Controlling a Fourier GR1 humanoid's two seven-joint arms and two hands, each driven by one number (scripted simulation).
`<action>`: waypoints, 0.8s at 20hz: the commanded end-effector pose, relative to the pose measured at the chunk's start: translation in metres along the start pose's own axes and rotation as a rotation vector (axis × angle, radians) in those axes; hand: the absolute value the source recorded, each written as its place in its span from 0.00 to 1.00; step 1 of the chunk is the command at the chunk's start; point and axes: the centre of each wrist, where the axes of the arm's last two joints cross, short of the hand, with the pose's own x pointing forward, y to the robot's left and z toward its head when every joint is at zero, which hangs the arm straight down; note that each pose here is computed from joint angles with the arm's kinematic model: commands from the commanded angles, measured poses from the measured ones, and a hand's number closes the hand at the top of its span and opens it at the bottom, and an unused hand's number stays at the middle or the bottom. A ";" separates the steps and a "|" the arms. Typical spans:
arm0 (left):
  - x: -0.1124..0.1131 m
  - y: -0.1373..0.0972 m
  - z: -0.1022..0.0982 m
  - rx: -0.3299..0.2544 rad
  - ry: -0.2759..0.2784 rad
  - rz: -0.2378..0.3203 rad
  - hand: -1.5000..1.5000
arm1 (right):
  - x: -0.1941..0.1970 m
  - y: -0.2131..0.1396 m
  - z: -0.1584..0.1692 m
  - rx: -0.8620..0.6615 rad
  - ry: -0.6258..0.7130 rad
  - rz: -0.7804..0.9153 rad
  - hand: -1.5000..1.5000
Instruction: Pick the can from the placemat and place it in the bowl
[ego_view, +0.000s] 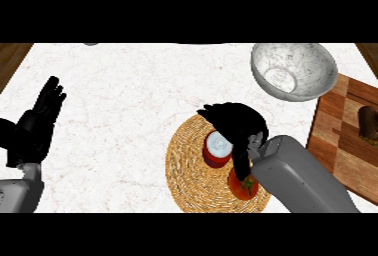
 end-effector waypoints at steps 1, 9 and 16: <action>-0.018 -0.005 0.006 -0.002 -0.006 0.001 0.50 | 0.009 0.008 -0.009 0.018 0.011 0.005 0.00; -0.004 0.007 0.025 0.007 -0.005 0.005 0.50 | -0.004 0.028 -0.020 0.005 0.037 -0.009 0.00; 0.000 0.002 0.012 -0.017 0.001 0.002 0.50 | 0.006 0.039 -0.044 0.051 0.039 -0.018 0.00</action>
